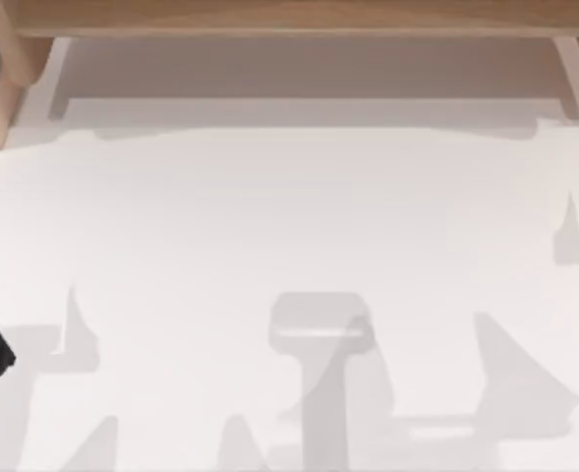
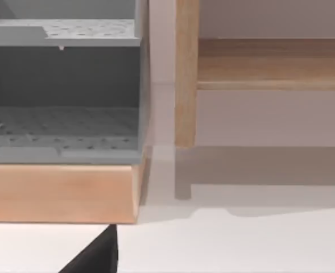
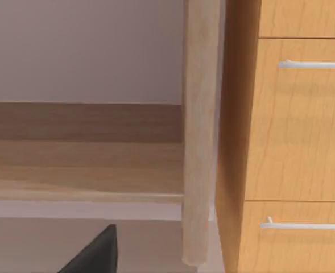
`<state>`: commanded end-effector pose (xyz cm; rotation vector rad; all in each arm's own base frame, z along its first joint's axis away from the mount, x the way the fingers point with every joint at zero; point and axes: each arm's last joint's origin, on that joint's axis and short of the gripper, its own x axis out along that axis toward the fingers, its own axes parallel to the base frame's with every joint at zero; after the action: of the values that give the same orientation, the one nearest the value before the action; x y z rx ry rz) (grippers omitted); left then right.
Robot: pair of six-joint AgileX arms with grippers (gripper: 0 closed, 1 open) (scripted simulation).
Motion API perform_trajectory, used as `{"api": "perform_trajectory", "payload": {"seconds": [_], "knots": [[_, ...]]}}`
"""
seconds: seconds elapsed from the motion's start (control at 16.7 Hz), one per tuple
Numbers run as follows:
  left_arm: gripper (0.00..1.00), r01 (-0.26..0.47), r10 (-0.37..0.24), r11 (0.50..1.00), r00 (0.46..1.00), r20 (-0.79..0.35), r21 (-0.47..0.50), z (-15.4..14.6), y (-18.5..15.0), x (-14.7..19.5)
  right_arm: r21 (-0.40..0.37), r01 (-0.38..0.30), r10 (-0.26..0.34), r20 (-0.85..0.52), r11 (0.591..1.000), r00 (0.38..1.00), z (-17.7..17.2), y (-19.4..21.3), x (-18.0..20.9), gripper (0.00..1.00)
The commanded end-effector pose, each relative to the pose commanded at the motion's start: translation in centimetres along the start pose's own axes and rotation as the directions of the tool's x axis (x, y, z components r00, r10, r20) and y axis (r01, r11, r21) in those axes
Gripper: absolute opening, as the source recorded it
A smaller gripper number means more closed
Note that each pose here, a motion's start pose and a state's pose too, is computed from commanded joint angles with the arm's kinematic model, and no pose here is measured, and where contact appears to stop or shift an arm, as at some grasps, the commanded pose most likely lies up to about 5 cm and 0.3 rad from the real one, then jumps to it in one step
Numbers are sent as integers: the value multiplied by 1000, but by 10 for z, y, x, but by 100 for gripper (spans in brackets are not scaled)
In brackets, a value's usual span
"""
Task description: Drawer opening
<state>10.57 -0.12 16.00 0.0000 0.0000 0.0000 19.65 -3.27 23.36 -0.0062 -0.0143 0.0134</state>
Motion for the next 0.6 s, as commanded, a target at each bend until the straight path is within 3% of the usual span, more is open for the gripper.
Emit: {"api": "perform_trajectory", "payload": {"seconds": [0.3,0.6], "knots": [[100,0,0,1000,1000,0,0,0,0,0,4,10,-10,-11,1000,1000,-4,-23,41,100],[100,0,0,1000,1000,0,0,0,0,0,6,13,-13,-14,1000,1000,-8,-31,53,100]]}}
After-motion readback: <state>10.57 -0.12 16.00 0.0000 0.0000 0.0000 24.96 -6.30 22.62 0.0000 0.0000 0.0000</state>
